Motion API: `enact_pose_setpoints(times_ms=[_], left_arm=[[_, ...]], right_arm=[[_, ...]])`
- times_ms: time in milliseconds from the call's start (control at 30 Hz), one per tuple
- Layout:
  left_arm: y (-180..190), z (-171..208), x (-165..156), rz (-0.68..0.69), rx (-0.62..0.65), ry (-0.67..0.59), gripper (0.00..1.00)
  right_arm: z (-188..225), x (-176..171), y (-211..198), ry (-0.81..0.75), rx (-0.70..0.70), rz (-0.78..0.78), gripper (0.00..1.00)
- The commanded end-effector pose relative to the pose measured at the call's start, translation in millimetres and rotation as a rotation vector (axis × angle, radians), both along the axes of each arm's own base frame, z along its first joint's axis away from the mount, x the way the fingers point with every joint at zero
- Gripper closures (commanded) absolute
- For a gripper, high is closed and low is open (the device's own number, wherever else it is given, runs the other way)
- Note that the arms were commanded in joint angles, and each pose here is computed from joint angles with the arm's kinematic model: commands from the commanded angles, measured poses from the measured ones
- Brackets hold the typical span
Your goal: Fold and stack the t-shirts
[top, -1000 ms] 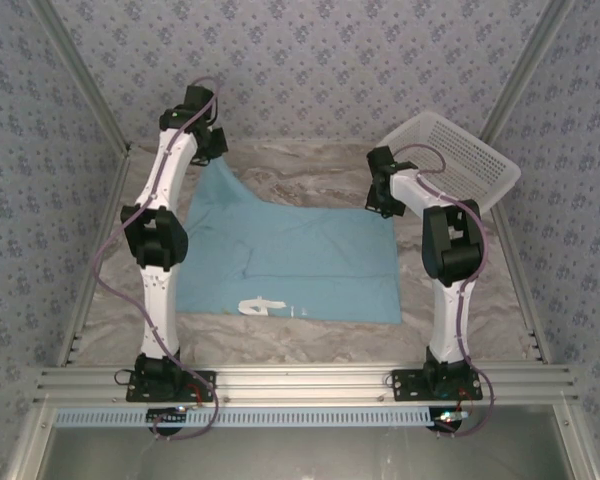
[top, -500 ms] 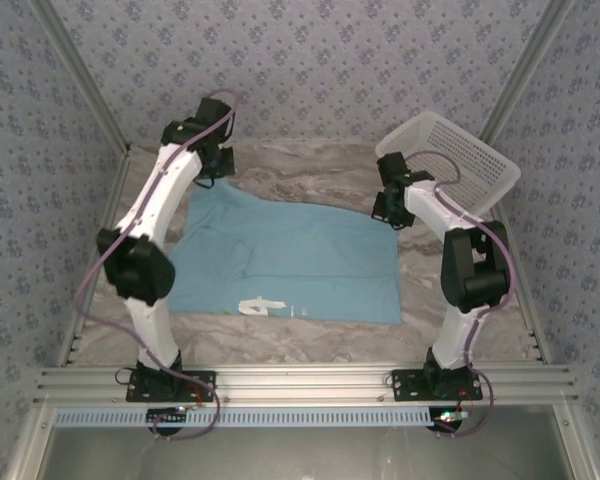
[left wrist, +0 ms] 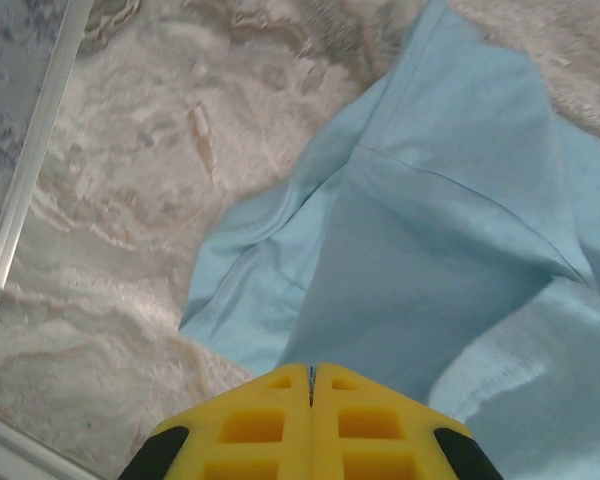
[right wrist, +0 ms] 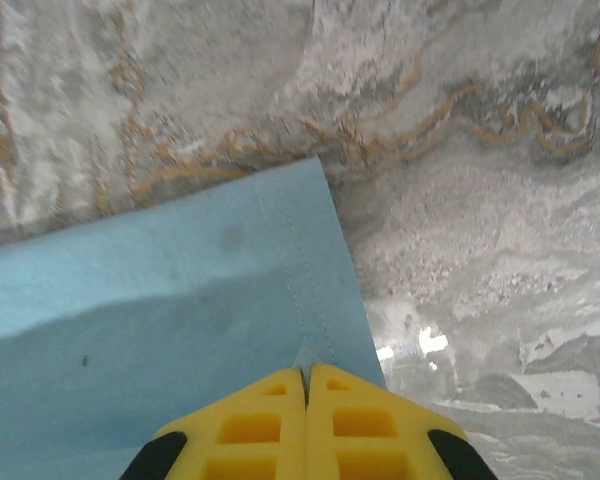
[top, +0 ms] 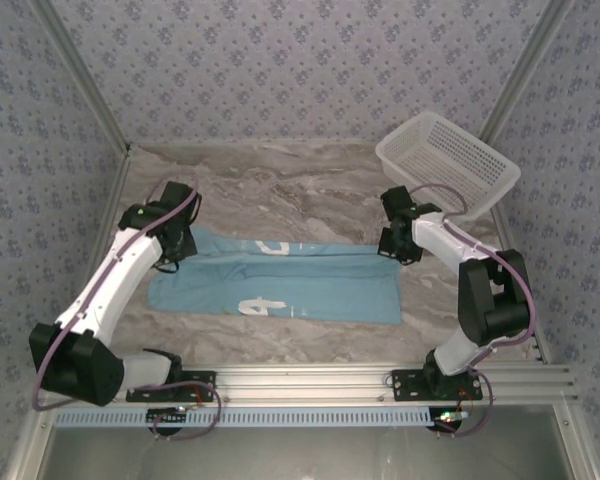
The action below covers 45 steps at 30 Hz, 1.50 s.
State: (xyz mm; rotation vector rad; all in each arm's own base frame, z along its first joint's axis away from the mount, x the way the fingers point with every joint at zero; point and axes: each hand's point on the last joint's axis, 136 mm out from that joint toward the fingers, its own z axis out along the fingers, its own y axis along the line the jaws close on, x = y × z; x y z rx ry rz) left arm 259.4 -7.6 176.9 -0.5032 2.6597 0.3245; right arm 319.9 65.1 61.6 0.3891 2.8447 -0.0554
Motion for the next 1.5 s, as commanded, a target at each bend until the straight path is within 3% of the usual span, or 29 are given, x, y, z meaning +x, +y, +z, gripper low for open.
enact_pose_setpoints(times_ms=[0, 333, 400, 500, 533, 600, 633, 800, 933, 1133, 1267, 1467], left_arm=[[12, 0, -13, 0.113, -0.001, -0.041, 1.00], [18, -32, -57, 0.279, -0.061, 0.003, 1.00], [18, -42, -66, 0.321, -0.082, 0.025, 1.00], [15, -51, -73, 0.337, -0.107, 0.038, 0.88], [17, -50, -74, 0.345, -0.103, 0.038, 0.78], [18, -43, -72, 0.340, -0.094, 0.025, 0.64], [18, -38, -69, 0.332, -0.092, 0.014, 0.61], [18, -18, -33, 0.301, -0.133, -0.064, 0.59], [20, -20, 22, 0.304, -0.328, -0.122, 0.55], [38, -45, 102, 0.259, -0.556, -0.143, 0.55], [45, -66, 131, 0.176, -0.532, -0.079, 0.53], [35, -89, 155, 0.145, -0.606, -0.050, 0.51]], right_arm=[[8, -7, -3, -0.013, -0.025, -0.003, 1.00], [12, -24, -2, -0.003, -0.038, 0.001, 1.00], [8, -39, -3, 0.021, -0.023, -0.025, 0.90], [2, -62, -5, 0.045, 0.014, -0.074, 0.70], [3, -70, -5, 0.052, 0.031, -0.088, 0.64], [7, -77, -7, 0.034, 0.051, -0.107, 0.60], [12, -78, -8, 0.016, 0.060, -0.117, 0.59], [29, -62, -6, -0.062, 0.090, -0.134, 0.63], [26, -35, 2, -0.067, 0.133, -0.149, 0.67], [10, 6, 0, -0.073, 0.200, -0.176, 0.61], [-2, 26, 2, -0.044, 0.210, -0.155, 0.56], [-13, 36, 5, -0.014, 0.200, -0.154, 0.58]])
